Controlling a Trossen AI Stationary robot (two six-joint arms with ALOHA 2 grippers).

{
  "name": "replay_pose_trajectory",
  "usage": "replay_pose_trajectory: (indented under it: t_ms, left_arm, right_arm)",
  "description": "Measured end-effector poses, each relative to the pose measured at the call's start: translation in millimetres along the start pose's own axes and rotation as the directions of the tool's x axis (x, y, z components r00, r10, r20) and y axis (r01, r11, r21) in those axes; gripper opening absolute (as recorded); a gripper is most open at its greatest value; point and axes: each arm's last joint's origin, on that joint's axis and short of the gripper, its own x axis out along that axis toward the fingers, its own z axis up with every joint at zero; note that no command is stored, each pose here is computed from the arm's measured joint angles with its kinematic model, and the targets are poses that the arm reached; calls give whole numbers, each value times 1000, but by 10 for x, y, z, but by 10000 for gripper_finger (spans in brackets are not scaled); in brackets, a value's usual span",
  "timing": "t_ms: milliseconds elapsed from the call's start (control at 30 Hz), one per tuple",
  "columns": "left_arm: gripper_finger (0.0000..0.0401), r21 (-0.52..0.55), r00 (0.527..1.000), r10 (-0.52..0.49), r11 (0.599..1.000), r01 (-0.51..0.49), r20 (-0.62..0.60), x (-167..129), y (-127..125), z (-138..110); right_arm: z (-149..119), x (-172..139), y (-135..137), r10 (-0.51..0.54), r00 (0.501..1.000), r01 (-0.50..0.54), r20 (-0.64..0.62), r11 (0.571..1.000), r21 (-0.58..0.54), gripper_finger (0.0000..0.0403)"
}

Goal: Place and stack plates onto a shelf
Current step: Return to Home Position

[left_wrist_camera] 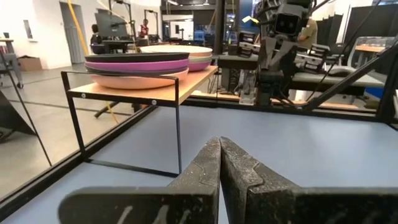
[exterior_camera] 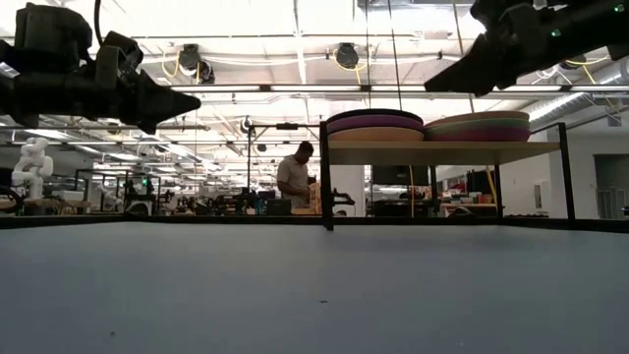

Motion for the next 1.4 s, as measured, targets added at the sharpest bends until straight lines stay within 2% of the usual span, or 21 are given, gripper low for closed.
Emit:
replay_pose_trajectory:
  t_ms: [267, 567, 733, 833, 1167, 1400]
  left_arm:
    - [3, -13, 1000, 3, 1000, -4, -28, -18, 0, -18]
    - [3, -49, 1000, -1, 999, 1, -11, -120, -15, 43]
    - [3, -78, 999, -18, 997, 16, -36, -160, -58, 29]
    - [3, -77, 1000, -4, 997, 2, -25, -173, -74, 44]
    - [3, -80, 1000, 3, 997, -4, -10, -197, -114, 64]
    - [3, -61, 997, 13, 998, -18, -78, -201, -132, -2]
  right_arm:
    - [-51, -31, 73, 42, 999, -42, -22, 999, 8, 0]
    - [-441, -226, 56, 89, 993, -95, 82, 993, 65, 0]
    - [-612, -319, 38, 186, 975, -195, 122, 978, 68, 0]
    - [-679, -356, 26, 209, 967, -220, 143, 973, 66, 0]
    - [-619, -454, -19, 218, 945, -238, 246, 970, 55, 0]
    - [-667, -464, -25, 223, 953, -239, 204, 970, 55, 0]
